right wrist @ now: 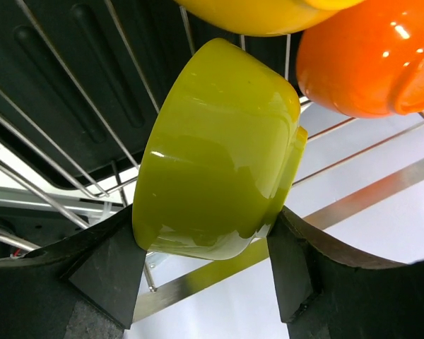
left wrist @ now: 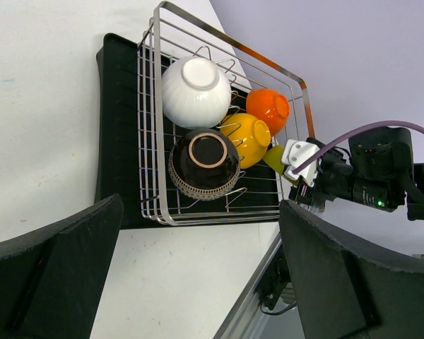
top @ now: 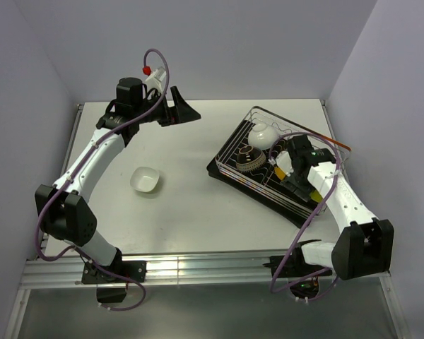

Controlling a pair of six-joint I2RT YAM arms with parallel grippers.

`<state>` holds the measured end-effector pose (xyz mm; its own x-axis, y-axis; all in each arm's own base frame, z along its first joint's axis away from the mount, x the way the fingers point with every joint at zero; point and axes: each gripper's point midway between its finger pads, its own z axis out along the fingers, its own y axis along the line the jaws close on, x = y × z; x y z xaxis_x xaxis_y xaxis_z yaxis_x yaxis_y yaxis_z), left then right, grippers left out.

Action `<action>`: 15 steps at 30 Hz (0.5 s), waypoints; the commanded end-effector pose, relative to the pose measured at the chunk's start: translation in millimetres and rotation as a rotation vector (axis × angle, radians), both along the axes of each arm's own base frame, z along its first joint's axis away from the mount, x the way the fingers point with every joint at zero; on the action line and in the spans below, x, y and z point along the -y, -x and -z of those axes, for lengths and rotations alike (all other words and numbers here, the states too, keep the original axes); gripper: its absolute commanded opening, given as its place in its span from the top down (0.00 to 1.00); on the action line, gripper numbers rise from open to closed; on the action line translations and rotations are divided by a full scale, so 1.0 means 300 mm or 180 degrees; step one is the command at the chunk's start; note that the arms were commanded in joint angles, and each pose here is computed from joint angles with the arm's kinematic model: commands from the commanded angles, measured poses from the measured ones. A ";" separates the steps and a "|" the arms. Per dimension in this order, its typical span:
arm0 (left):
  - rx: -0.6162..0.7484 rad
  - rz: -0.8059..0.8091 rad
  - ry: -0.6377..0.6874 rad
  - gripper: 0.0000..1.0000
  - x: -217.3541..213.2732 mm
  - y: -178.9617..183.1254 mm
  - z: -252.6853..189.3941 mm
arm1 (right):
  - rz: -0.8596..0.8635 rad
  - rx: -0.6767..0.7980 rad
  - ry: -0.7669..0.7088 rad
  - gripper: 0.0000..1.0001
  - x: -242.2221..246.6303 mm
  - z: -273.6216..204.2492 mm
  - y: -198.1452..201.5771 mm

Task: Load the bowls into the dish rack

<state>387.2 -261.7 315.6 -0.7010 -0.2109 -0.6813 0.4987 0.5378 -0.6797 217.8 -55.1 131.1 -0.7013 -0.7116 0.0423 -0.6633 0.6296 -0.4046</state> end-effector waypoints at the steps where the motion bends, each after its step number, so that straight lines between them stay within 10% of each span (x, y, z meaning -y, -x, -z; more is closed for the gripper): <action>1: 0.0137 0.0034 0.0053 0.02 -0.002 0.002 -0.052 | 0.0025 -0.0063 -0.0003 0.29 -0.003 -0.019 0.019; 4: 0.0137 0.0034 0.0053 0.02 -0.001 0.001 -0.054 | 0.0009 -0.0095 -0.0023 0.06 -0.009 -0.019 0.027; 15: 0.0125 0.0037 0.0073 0.02 0.000 -0.003 -0.050 | -0.0015 -0.0073 -0.0332 0.02 -0.065 -0.074 0.025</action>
